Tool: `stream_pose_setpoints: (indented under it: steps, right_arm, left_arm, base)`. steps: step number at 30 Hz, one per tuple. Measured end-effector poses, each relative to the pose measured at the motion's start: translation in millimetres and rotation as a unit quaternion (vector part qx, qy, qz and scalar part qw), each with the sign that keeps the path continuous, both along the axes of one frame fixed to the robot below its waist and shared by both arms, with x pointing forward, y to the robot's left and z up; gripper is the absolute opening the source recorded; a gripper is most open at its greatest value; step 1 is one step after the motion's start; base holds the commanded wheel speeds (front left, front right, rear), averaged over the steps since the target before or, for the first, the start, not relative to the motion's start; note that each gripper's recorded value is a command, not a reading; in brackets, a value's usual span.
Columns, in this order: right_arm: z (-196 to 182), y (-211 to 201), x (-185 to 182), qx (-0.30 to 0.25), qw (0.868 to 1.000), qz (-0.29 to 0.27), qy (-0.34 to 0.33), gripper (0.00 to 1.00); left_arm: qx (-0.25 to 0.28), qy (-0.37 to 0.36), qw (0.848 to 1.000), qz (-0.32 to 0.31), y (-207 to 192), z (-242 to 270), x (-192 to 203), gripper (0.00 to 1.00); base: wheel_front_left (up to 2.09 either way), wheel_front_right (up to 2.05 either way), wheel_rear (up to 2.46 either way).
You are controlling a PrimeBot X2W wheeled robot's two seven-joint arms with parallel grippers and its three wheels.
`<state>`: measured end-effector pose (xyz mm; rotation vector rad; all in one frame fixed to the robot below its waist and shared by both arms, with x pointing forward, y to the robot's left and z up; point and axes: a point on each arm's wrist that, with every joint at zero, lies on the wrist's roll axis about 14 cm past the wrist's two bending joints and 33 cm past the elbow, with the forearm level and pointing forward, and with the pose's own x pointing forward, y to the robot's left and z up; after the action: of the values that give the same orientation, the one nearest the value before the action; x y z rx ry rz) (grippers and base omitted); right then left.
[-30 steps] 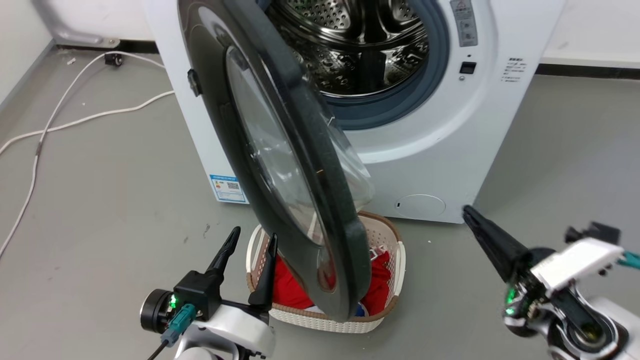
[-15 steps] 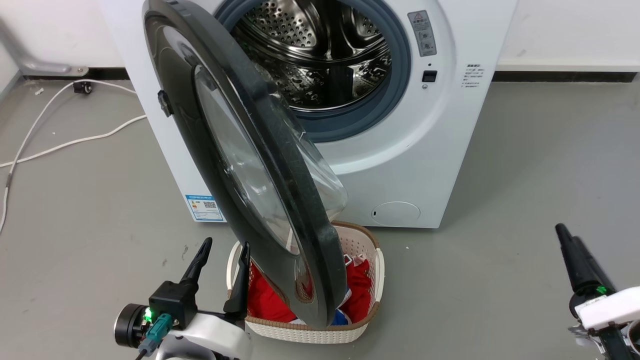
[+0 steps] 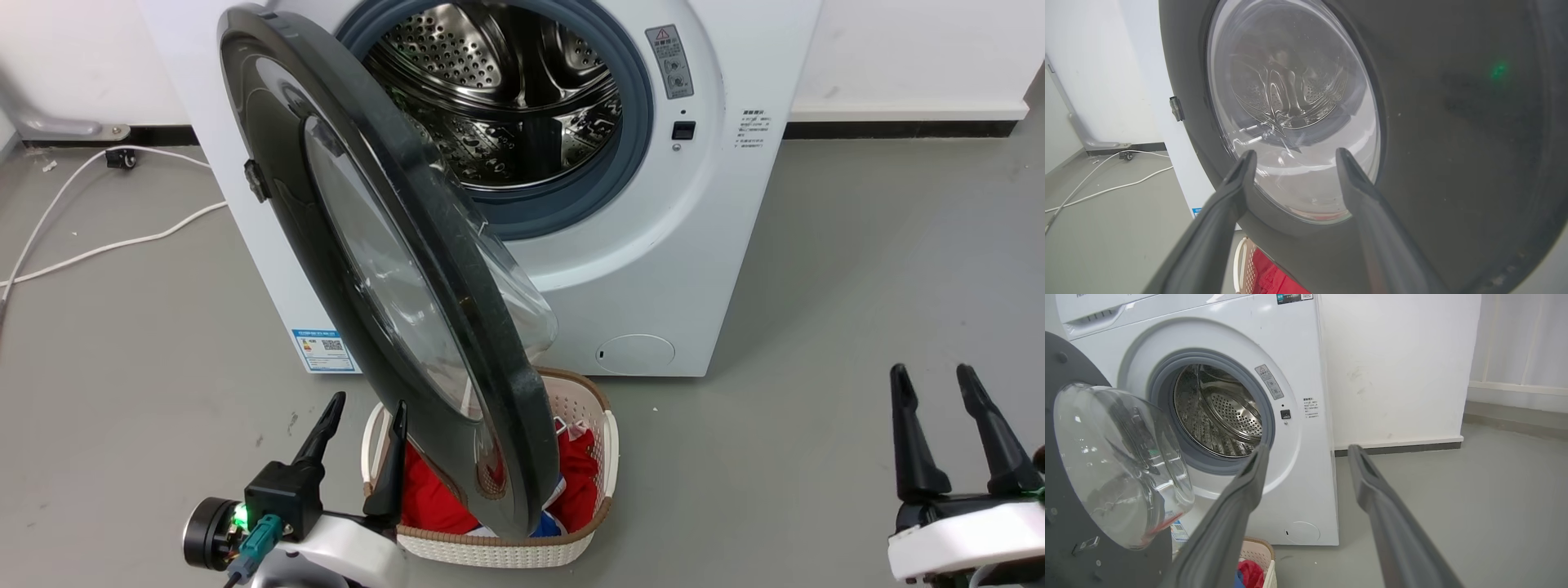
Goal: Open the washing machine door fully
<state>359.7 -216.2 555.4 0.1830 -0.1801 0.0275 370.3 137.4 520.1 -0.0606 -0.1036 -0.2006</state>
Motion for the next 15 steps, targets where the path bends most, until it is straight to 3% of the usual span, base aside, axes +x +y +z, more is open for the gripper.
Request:
stream_pose_setpoints:
  steps: [6, 15]
  right_arm:
    - [-3, 18, -11, -0.072, 0.997, 0.003, 0.028, 1.00]
    - [-33, 36, -20, -0.082, 0.994, 0.023, 0.069, 1.00]
  left_arm:
    - [0.007, 0.001, 1.000, 0.001, 1, 0, -1, 1.00]
    - [0.014, 0.001, 1.000, 0.003, 5, 1, 0, 1.00]
  base:
    - [0.00, 0.00, 0.00]
    - [0.00, 0.00, 0.00]
